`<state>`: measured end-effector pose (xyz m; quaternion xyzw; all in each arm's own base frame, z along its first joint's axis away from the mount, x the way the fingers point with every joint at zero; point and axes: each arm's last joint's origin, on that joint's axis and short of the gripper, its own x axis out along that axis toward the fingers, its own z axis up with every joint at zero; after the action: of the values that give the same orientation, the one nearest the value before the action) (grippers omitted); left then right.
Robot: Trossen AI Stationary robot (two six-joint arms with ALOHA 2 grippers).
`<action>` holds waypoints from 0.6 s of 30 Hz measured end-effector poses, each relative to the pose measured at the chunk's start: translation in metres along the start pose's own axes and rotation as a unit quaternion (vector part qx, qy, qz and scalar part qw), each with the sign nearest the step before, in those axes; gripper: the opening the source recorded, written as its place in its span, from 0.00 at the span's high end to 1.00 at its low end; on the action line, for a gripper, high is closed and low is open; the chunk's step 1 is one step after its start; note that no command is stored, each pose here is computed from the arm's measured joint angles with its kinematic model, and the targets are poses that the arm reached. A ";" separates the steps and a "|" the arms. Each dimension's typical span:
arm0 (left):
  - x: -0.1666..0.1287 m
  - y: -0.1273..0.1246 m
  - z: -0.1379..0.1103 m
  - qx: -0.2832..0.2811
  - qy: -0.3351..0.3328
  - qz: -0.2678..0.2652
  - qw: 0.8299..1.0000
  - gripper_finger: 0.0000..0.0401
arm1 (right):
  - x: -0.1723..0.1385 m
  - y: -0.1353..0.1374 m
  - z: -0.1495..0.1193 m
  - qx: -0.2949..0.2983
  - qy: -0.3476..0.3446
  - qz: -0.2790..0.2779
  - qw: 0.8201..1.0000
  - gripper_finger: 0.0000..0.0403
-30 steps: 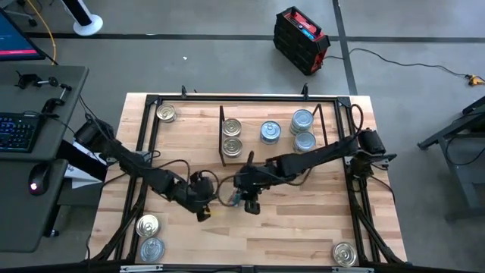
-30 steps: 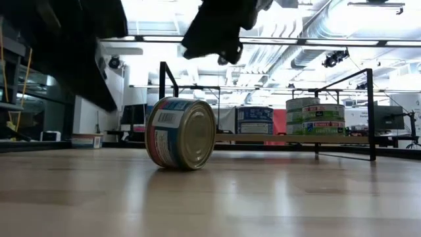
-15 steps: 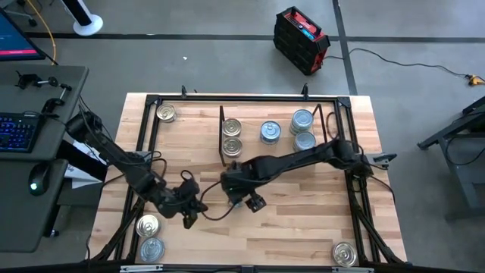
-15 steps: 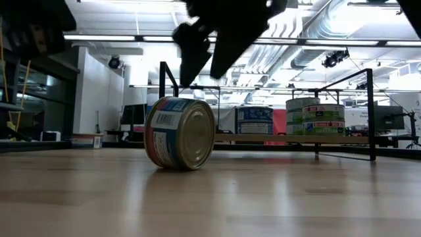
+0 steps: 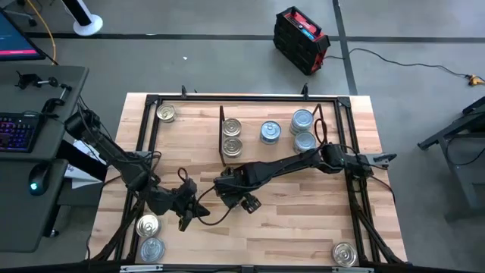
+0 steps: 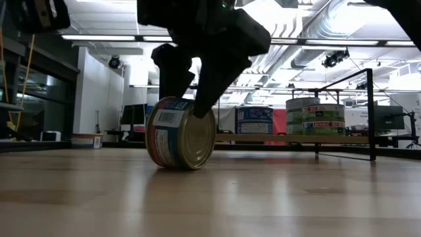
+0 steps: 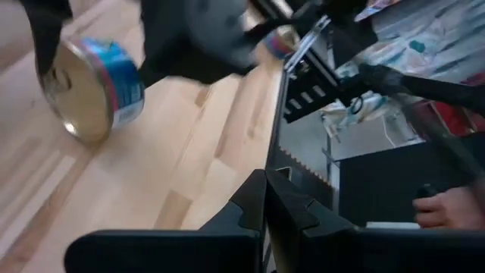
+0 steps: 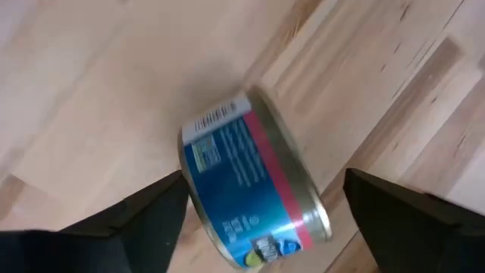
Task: Stack canned seafood by type on shelf
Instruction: Stack the blue-pink tuna can on top of the other blue-pink tuna can on the shelf
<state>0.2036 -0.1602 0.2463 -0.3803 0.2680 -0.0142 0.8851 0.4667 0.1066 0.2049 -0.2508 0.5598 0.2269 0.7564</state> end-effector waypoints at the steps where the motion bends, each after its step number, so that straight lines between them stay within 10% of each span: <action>1: -0.004 -0.001 0.003 0.007 -0.003 -0.006 1.000 1.00 | 0.000 0.001 -0.001 -0.001 0.005 -0.001 1.000 0.18; 11: -0.081 -0.003 0.047 0.072 -0.119 -0.068 0.988 1.00 | 0.002 0.001 -0.001 0.038 0.007 0.003 0.999 0.59; 18: -0.128 0.005 0.068 0.121 -0.216 -0.074 0.966 1.00 | -0.037 0.016 -0.006 0.144 0.025 0.010 0.989 0.59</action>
<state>0.1258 -0.0825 0.3408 -0.2833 0.0381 -0.0297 0.9578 0.4427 0.1129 0.2367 -0.1392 0.6075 0.1452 0.7684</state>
